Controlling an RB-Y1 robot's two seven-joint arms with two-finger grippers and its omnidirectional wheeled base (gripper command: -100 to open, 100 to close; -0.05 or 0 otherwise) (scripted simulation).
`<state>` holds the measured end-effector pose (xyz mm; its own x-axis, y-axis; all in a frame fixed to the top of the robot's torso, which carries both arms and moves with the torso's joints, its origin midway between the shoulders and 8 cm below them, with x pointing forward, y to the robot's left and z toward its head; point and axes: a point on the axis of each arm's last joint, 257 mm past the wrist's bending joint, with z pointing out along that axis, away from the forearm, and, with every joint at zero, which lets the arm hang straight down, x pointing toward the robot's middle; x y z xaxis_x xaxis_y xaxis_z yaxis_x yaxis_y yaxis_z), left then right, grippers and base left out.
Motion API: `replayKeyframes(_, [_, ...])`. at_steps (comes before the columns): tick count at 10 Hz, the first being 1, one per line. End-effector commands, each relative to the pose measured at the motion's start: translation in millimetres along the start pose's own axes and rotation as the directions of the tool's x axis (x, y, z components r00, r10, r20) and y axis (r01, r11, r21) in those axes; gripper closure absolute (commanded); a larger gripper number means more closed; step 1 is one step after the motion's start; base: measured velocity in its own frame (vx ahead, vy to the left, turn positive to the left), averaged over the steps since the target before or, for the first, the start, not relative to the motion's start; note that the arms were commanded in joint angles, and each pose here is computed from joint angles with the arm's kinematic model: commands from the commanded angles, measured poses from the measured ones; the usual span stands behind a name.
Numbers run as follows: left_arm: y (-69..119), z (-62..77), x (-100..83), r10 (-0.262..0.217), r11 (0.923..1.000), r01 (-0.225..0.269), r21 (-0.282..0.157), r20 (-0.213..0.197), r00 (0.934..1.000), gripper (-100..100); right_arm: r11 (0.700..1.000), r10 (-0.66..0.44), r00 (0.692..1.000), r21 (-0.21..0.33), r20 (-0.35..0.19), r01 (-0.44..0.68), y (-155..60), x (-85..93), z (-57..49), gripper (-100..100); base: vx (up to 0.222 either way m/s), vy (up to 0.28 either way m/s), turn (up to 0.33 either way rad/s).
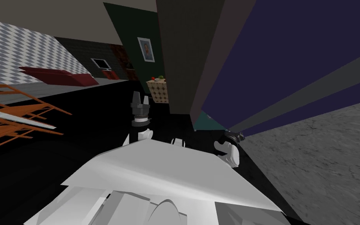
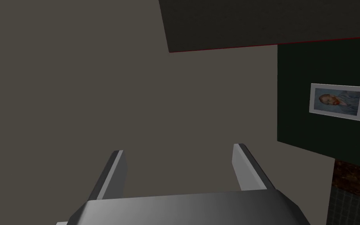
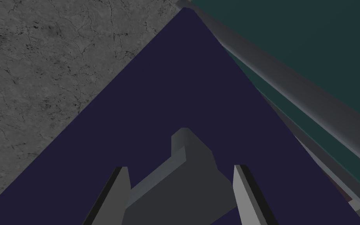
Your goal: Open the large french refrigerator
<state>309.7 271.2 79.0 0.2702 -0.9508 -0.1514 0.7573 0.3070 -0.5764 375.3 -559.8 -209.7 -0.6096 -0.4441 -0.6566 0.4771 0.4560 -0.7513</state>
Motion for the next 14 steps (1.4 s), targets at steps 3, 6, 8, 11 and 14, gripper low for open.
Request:
replayKeyframes(3, [0.2, 0.0, -0.1, 0.0, 1.0, 0.0, 0.0, 0.0, 1.0, 0, 1.0, 0.007, 1.0, 0.022, -0.03, -0.007, -10.2, -23.0, -6.4, -100, -0.08, -0.11, 0.114])
replayKeyframes(6, [0.1, -0.1, -0.1, 0.0, 1.0, 0.0, 0.0, 0.0, 1.0, 0, 0.999, 0.015, 0.999, 0.028, -0.052, -0.014, -15.1, -34.5, -11.4, -100, -0.036, -0.063, 0.062])
replayKeyframes(8, [0.1, 0.0, 0.0, 0.0, 1.0, 0.0, 0.0, 0.0, 1.0, 0, 1.0, 0.015, 0.998, 0.014, -0.063, -0.014, -8.6, -32.4, -11.0, -100, -0.038, -0.036, 0.07])
replayKeyframes(11, [0.1, -0.1, 0.0, 0.0, 1.0, 0.0, 0.0, 0.0, 1.0, 0, 1.0, 0.011, 0.997, -0.006, -0.079, -0.012, 1.4, -27.2, -13.0, 0, 0.008, 0.0, 0.024])
replayKeyframes(14, [0.1, -0.1, -0.1, 0.0, 1.0, 0.0, 0.0, 0.0, 1.0, 0, 1.0, 0.006, 0.996, -0.016, -0.088, -0.007, 6.3, -23.0, -13.5, 0, 0.003, 0.002, 0.009])
